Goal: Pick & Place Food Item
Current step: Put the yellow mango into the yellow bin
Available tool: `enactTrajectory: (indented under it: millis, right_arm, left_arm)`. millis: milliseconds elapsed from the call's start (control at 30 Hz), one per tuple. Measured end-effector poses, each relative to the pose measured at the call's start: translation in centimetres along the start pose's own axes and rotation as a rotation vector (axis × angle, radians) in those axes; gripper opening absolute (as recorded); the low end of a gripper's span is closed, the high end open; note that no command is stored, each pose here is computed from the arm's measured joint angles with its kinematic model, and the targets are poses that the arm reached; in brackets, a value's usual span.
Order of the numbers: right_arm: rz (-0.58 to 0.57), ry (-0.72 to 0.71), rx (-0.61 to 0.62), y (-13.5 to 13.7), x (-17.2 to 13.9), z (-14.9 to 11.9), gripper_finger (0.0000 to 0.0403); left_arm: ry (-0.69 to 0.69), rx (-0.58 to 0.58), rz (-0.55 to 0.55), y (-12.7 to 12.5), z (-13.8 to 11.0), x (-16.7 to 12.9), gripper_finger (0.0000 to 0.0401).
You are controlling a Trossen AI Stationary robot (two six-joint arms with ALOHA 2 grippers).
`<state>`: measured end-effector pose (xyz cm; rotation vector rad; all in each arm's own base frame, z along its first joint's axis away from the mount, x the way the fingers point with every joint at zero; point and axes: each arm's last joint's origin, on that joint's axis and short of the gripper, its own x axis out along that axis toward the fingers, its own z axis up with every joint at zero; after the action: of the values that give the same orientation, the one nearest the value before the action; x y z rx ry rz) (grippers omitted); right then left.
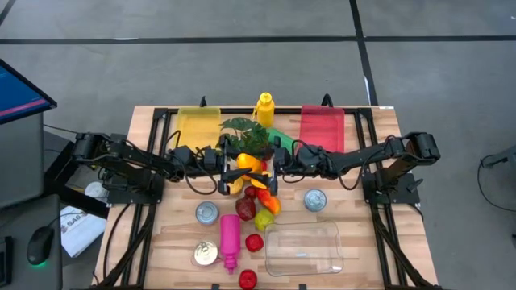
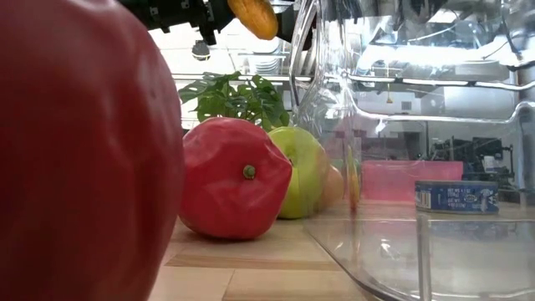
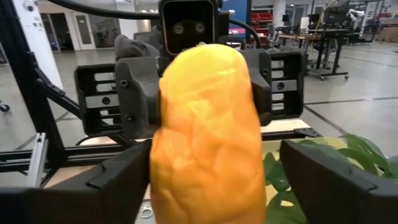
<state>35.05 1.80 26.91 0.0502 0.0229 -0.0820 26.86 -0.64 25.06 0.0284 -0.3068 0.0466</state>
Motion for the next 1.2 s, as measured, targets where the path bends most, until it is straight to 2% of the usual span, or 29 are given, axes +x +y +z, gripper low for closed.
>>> enactTrajectory:
  millis: [200,333,500,733,1000,1200]
  right_arm:
    - [-0.056,0.059,-0.009,-0.7,-1.1,0.9,0.0396]
    - [-0.063,0.093,-0.016,-1.0,-2.6,2.2,0.0392]
    - [-0.069,0.044,-0.041,-1.2,-5.1,4.9,0.0388]
    - [-0.062,0.032,-0.039,-1.5,-8.4,7.3,0.0388]
    - [-0.059,0.016,-0.038,-1.7,-11.0,8.8,0.0388]
    - [-0.059,0.022,-0.038,-1.7,-11.4,9.0,0.0388]
  left_arm:
    - [-0.005,0.004,0.012,0.1,0.2,0.0,0.0205]
    - [-0.01,0.031,0.015,0.1,0.2,0.0,0.0204]
    - [-0.008,0.037,0.03,0.4,0.4,-0.1,0.0207]
    - [0.012,0.079,0.045,0.9,2.8,-1.3,0.0206]
    - [0.17,0.123,0.254,2.9,5.9,-4.8,0.0205]
    - [0.166,0.134,0.398,3.6,8.4,-8.0,0.021]
